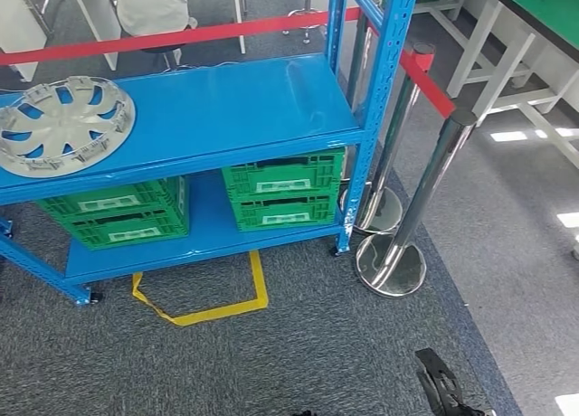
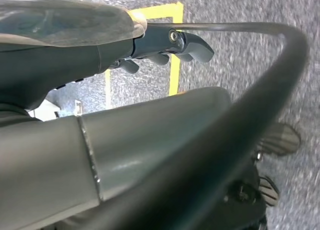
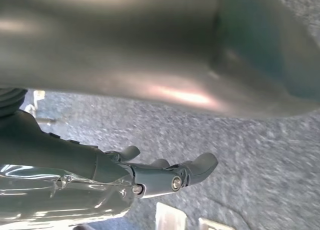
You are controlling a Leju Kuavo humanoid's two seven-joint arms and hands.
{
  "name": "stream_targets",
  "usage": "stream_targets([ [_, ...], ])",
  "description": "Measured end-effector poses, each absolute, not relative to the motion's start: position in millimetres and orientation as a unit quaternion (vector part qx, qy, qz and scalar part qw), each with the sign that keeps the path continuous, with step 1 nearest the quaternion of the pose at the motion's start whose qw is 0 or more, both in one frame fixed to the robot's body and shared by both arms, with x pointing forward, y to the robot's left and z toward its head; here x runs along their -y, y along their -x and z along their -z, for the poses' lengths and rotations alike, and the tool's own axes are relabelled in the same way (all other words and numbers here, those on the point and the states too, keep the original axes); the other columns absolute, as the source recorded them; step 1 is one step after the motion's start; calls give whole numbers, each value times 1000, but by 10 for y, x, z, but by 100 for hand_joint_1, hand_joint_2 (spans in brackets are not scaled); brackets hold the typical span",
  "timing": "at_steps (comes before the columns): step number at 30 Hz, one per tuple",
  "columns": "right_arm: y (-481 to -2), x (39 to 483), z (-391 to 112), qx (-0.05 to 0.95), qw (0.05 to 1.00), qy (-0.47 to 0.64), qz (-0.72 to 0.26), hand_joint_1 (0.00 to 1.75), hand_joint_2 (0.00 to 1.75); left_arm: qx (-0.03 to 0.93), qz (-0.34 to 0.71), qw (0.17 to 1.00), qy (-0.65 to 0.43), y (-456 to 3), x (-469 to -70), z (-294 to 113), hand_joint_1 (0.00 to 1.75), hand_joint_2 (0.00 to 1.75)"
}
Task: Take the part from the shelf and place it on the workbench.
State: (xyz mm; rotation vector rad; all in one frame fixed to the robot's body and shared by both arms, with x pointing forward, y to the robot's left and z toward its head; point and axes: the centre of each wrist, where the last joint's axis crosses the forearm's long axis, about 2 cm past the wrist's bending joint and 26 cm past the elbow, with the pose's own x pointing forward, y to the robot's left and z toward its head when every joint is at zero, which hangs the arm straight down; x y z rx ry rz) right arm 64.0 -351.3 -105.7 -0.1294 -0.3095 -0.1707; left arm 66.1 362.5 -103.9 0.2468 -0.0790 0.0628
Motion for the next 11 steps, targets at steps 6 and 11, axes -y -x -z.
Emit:
stream_targets([
  [6, -641, 3521, 1056, 142, 984, 64, 85, 0, 0, 39, -32, 991, -120, -662, -3592, 1043, 0, 0],
  [11, -623, 3518, 1059, 136, 985, 64, 80, 0, 0, 35, -40, 991, -124, -659, -3608, 1041, 0, 175],
])
